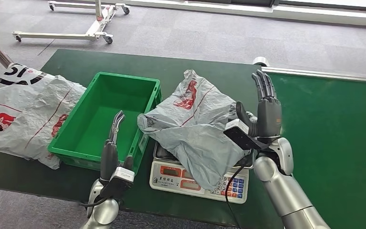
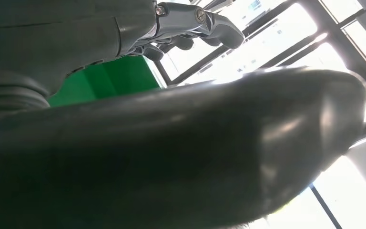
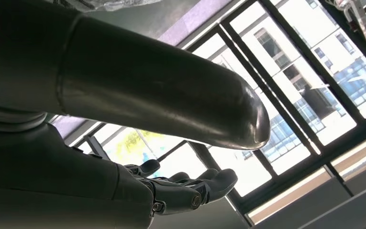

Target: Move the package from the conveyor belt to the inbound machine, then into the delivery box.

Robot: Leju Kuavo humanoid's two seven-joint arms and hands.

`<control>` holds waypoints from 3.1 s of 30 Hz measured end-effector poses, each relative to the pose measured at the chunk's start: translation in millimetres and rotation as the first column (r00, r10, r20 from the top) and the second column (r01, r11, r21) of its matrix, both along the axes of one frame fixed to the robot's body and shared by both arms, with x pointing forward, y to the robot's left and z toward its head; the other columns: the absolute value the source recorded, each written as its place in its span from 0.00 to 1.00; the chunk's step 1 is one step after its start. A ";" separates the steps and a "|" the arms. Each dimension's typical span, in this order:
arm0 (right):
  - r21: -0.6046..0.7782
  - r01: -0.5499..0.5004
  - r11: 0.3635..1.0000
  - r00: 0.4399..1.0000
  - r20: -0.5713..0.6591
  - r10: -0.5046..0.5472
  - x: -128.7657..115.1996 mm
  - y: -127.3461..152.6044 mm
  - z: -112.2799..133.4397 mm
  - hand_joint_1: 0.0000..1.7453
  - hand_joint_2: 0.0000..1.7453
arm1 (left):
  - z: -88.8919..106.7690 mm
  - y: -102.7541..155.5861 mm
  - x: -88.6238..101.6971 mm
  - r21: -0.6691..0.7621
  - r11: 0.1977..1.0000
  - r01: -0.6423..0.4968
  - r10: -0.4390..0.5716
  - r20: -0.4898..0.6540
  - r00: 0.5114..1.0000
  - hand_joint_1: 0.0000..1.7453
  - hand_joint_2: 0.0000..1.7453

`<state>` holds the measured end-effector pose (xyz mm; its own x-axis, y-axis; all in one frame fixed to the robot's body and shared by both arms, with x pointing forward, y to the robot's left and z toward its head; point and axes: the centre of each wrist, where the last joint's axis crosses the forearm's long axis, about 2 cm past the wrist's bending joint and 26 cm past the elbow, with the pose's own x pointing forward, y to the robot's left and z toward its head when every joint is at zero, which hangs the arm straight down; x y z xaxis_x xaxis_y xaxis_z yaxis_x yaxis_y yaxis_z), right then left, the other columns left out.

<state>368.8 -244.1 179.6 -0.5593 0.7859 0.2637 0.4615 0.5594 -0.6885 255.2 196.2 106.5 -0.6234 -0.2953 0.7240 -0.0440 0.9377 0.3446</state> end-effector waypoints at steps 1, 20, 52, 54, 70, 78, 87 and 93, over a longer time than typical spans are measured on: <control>0.011 0.010 1.000 1.000 0.011 -0.010 -0.4 -1.8 1.1 0.00 0.00 | 0.2 0.1 1.0 -0.001 1.000 -0.002 0.002 0.002 1.000 0.00 0.00; 0.062 0.061 0.996 0.996 0.058 -0.064 -6.6 -16.5 8.1 0.00 0.00 | -1.3 1.2 7.7 0.000 1.000 -0.009 0.009 0.001 1.000 0.00 0.00; 0.191 0.064 0.980 0.989 0.121 -0.088 -30.3 -42.7 -0.8 0.00 0.00 | 23.7 8.3 49.4 0.101 0.993 -0.065 0.056 0.090 0.994 0.00 0.00; 0.194 0.068 0.979 0.989 0.119 -0.093 -31.6 -44.0 -1.7 0.00 0.00 | 24.4 8.5 52.8 0.106 0.992 -0.066 0.056 0.089 0.994 0.00 0.00; 0.252 0.103 0.962 0.986 0.101 -0.132 -52.1 -61.8 -20.3 0.00 0.00 | 37.7 10.2 113.3 0.283 0.955 -0.084 0.072 0.053 0.996 0.00 0.00; 0.286 0.091 0.954 0.992 0.053 -0.111 -62.3 -56.5 -31.6 0.00 0.00 | 51.8 3.0 153.7 0.474 0.876 -0.086 0.097 0.002 0.995 0.00 0.00; 0.356 0.054 0.933 0.993 -0.113 -0.015 -115.7 -23.1 -60.3 0.00 0.00 | 57.4 -2.3 175.0 0.645 0.760 -0.078 0.158 -0.068 0.985 0.00 0.00; 0.393 -0.018 0.919 0.978 -0.184 0.098 -124.2 4.0 -70.3 0.00 0.00 | 53.6 -2.0 178.0 0.781 0.624 -0.028 0.186 -0.114 0.976 0.00 0.00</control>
